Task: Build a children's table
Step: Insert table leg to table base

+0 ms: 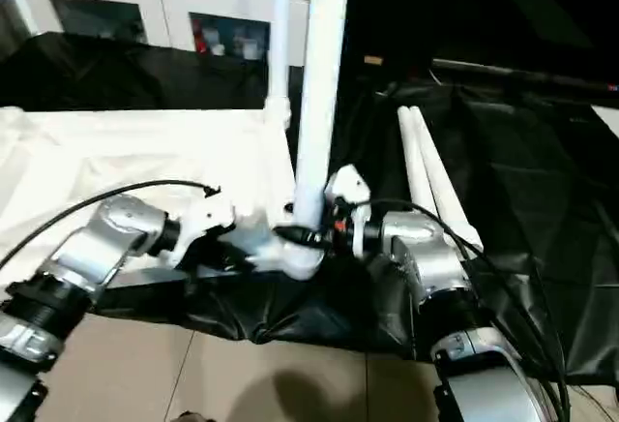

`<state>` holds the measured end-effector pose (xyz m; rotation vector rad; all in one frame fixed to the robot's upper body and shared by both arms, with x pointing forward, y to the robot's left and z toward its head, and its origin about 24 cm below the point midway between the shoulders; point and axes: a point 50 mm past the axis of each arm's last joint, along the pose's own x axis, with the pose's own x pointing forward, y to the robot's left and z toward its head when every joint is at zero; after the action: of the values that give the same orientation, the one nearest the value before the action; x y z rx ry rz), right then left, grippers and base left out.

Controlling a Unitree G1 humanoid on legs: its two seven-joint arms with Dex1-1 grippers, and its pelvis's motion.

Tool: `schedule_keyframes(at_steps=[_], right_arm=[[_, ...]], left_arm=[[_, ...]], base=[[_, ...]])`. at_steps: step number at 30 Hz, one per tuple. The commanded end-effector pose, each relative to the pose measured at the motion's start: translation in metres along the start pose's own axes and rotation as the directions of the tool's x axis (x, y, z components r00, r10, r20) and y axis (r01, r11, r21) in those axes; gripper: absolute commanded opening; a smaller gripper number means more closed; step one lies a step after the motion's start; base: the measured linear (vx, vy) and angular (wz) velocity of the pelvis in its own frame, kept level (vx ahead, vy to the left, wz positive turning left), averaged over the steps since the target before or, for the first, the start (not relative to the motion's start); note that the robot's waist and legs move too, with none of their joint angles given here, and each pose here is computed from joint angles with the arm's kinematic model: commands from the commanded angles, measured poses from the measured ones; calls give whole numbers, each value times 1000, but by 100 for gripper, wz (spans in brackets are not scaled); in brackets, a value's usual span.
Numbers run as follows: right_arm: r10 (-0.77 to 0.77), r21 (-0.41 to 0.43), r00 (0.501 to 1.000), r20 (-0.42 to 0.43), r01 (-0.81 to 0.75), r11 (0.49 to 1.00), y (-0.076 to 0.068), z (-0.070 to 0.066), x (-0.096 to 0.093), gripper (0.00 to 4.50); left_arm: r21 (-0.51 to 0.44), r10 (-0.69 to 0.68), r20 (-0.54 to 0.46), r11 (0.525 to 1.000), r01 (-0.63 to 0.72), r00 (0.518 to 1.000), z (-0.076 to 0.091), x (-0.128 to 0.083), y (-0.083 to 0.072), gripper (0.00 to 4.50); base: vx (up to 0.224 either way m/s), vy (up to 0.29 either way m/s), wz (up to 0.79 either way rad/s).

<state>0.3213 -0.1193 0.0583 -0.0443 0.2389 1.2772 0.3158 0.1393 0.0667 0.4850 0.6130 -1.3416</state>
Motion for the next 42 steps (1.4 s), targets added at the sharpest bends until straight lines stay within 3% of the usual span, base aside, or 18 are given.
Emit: schedule_keyframes(at_steps=[1, 12, 25, 29, 31, 32, 34, 35, 37, 38, 42], right_arm=[[78, 96, 988, -135, -65, 993, 15, -36, 3, 191], [66, 37, 992, -111, -62, 997, 17, -33, 6, 191], [39, 51, 994, -101, -34, 998, 18, -38, 4, 191], [-149, 71, 986, -81, 154, 985, 4, -38, 6, 191], [-250, 77, 965, -85, 256, 964, -3, -39, 8, 191], [-362, 105, 928, -87, 370, 923, -11, -39, 11, 191], [-432, 138, 898, -86, 440, 887, -15, -39, 13, 191], [-499, 168, 861, -97, 508, 845, -19, -40, 16, 191], [-531, 183, 840, -111, 543, 820, -20, -41, 19, 191], [-584, 211, 796, -160, 605, 768, -22, -45, 25, 191], [-636, 249, 739, -223, 674, 696, -23, -49, 35, 191]], left_arm=[[116, 28, 72, 993, -36, 997, 34, -12, 10, 0], [87, 97, 92, 991, -105, 991, 36, -15, 18, 0], [81, 93, 107, 991, -102, 990, 37, -11, 18, 0], [43, 162, 121, 985, -168, 979, 38, -9, 24, 0], [11, 217, 135, 975, -221, 967, 41, -7, 28, 0], [-30, 283, 147, 959, -282, 948, 45, -4, 32, 0], [-63, 336, 149, 942, -330, 930, 48, -1, 35, 0], [-98, 390, 155, 920, -379, 908, 51, 3, 38, 0], [-120, 420, 162, 907, -404, 893, 54, 6, 39, 0], [-136, 434, 179, 900, -415, 883, 62, 15, 36, 0], [-158, 479, 178, 876, -455, 860, 73, 30, 29, 0]], base=[[0, 0, 0], [0, 0, 0], [0, 0, 0], [0, 0, 0], [0, 0, 0], [0, 0, 0], [0, 0, 0], [0, 0, 0], [0, 0, 0], [0, 0, 0], [0, 0, 0]])
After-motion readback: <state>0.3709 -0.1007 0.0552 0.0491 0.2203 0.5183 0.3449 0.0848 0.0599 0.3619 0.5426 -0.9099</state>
